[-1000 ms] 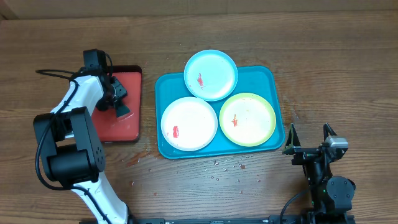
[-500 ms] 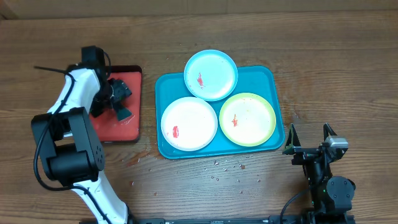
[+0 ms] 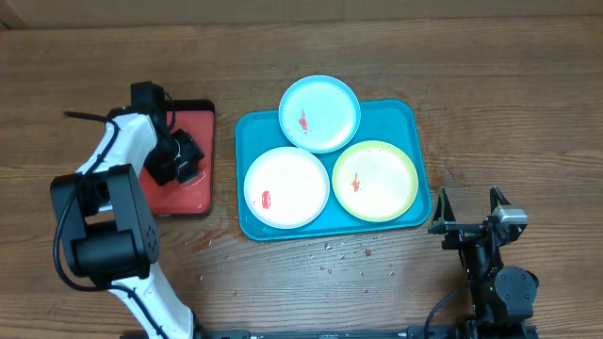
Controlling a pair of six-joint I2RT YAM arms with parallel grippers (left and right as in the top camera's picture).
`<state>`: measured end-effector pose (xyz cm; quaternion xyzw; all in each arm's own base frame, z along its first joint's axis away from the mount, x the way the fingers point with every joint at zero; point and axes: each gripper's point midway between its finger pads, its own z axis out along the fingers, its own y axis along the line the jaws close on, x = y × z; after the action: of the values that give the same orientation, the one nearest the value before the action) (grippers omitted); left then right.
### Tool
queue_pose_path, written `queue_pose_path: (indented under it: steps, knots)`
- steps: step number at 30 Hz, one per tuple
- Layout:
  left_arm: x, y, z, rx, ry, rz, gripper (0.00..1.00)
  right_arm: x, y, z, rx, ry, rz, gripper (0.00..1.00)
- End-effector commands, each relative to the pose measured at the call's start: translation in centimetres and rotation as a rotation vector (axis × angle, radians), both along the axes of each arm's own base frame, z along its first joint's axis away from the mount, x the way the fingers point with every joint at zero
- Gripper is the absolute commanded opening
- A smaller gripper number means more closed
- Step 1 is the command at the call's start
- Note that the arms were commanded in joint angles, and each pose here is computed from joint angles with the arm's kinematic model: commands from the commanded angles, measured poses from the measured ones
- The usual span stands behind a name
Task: Clean dirty plates on tray and stack at the side
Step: 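Lower the left gripper and grasp the green-and-pink sponge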
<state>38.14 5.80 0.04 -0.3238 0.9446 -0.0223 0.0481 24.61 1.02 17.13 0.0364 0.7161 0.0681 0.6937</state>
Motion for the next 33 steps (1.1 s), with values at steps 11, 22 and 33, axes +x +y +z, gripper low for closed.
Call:
queue_pose_path:
  steps: [11, 22, 33]
  knots:
    - [-1.3, -0.2, -3.1, 0.006, 0.038, -0.005, 1.00, 0.0, 0.1, -0.2, 0.003, -0.001, 0.001, 1.00]
    - [-2.8, -1.2, -1.9, -0.050, 0.124, -0.008, 0.79, 0.0, 0.1, -0.2, 0.003, -0.001, 0.001, 1.00]
    - [-1.8, 0.7, -1.9, 0.052, 0.087, -0.002, 0.66, 0.0, 0.1, -0.3, 0.003, 0.000, 0.001, 1.00]
